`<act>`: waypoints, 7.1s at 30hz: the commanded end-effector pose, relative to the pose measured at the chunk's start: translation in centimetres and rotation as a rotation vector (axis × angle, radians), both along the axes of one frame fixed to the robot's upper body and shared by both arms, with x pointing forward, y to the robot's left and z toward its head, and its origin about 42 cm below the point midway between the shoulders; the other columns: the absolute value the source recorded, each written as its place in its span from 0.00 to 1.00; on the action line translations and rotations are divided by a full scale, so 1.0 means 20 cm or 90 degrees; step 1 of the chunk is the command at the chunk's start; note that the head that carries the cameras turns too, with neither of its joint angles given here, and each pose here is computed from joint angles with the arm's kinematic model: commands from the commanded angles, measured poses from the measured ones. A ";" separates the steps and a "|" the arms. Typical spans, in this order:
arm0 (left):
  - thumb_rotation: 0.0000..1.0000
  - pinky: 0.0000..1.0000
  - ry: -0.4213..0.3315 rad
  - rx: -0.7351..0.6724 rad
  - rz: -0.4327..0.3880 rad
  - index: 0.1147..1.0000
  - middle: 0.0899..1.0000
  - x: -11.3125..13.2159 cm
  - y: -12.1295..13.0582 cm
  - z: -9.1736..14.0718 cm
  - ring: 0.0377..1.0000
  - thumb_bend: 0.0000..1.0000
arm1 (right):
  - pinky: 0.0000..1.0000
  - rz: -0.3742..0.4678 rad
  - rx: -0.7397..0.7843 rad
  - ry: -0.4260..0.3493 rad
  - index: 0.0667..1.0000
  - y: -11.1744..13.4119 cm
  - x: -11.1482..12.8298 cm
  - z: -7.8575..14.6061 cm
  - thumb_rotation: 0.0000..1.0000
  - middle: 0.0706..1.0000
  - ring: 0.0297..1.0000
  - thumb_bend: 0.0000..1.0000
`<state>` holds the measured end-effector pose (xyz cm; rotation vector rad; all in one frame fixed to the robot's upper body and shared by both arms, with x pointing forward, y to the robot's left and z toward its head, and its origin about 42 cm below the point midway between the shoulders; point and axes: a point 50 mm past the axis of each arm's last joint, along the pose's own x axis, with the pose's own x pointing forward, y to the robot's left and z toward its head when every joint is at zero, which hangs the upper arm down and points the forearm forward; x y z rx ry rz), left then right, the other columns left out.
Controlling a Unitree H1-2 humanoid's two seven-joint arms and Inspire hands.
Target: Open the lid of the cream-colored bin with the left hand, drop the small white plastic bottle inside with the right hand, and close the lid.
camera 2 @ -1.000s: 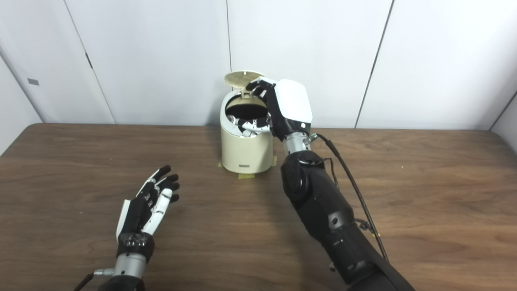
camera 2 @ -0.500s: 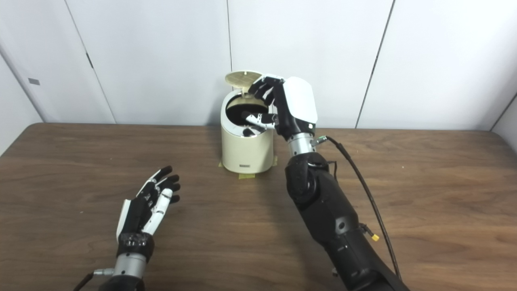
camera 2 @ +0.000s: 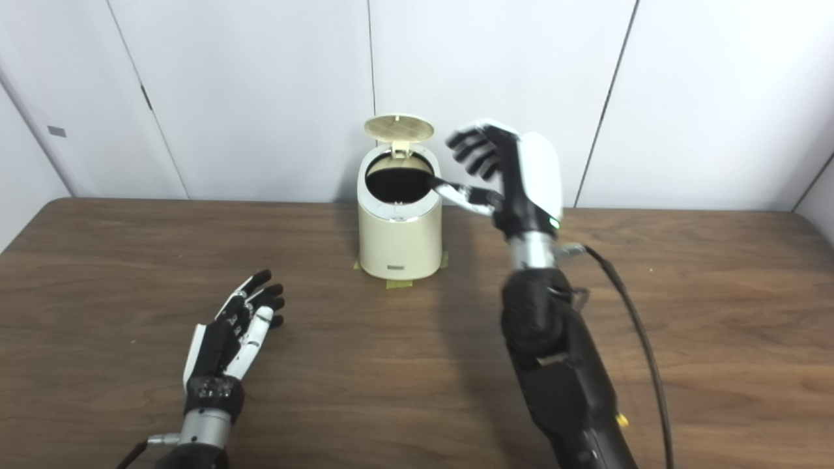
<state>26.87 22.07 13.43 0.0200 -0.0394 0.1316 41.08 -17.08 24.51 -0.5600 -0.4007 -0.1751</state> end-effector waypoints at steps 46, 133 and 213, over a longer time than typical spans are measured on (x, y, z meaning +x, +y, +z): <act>0.89 0.84 -0.102 0.097 -0.132 0.89 0.89 0.53 0.00 0.54 0.88 0.47 | 0.89 0.077 0.348 0.186 0.92 -0.40 -0.71 -0.47 1.00 0.94 0.96 0.68; 0.94 0.86 -0.326 0.836 -0.185 0.75 0.82 1.03 -0.46 1.08 0.86 0.55 | 0.64 0.078 0.316 0.194 0.87 -0.37 -0.75 -0.56 1.00 0.76 0.76 0.54; 1.00 1.00 -0.092 1.205 -0.292 0.75 0.87 0.82 -0.46 0.67 0.95 0.60 | 0.67 0.042 0.256 0.191 0.96 -0.36 -0.78 -0.48 1.00 0.75 0.76 0.58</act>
